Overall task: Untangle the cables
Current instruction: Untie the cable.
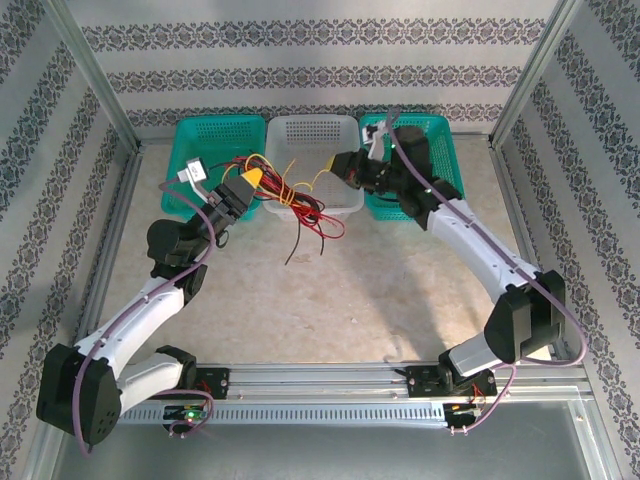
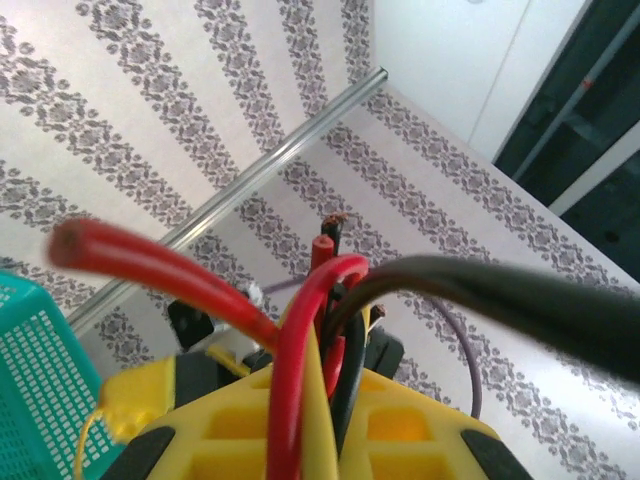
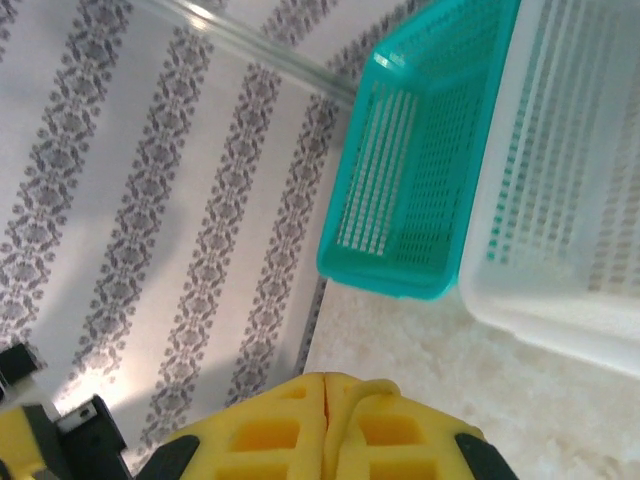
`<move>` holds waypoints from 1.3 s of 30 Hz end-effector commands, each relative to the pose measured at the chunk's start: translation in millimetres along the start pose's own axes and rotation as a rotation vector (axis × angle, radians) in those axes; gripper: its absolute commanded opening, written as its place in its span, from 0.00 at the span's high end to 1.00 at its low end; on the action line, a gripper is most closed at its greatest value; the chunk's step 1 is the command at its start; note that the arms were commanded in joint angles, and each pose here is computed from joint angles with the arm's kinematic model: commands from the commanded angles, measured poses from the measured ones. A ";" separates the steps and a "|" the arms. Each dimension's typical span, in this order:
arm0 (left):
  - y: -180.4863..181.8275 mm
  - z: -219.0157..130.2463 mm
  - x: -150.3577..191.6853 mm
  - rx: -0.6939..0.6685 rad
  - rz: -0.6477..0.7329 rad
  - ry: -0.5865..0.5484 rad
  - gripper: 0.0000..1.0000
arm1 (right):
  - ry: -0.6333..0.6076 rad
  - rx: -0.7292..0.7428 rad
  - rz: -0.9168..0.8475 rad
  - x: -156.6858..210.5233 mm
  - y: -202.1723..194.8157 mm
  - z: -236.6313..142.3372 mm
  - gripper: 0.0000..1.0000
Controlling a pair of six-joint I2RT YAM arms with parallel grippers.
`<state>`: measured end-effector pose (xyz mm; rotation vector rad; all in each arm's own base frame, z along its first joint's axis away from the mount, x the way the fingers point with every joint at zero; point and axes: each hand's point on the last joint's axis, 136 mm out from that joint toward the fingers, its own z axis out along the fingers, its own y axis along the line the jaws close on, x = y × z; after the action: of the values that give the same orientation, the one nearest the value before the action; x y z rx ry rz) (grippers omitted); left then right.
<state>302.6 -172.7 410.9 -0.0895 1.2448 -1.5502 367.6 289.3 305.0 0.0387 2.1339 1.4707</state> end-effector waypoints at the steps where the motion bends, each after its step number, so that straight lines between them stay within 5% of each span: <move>1: -19.8 -6.2 -28.2 0.022 0.082 -0.135 1.00 | 0.012 -0.133 -0.057 26.1 27.3 14.9 1.00; 9: 15.3 -25.2 -58.3 -0.177 0.194 -0.307 1.00 | 0.140 -0.216 0.025 116.4 24.3 47.0 1.00; 21: 70.8 -71.3 -88.2 -0.658 0.353 -0.369 1.00 | 0.163 -0.216 -0.022 135.0 39.0 9.0 1.00; 27: 95.0 -107.1 -96.7 -0.893 0.406 -0.370 1.00 | 0.015 -0.250 -0.095 78.8 70.1 -54.7 1.00; 39: 123.6 -168.1 -85.9 -1.116 0.378 -0.325 1.00 | -0.612 -0.018 -0.120 -78.3 64.0 -262.1 1.00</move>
<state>325.4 -25.6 325.7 -0.6164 1.5373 -0.6016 303.6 107.4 426.0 0.2281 1.7075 1.3439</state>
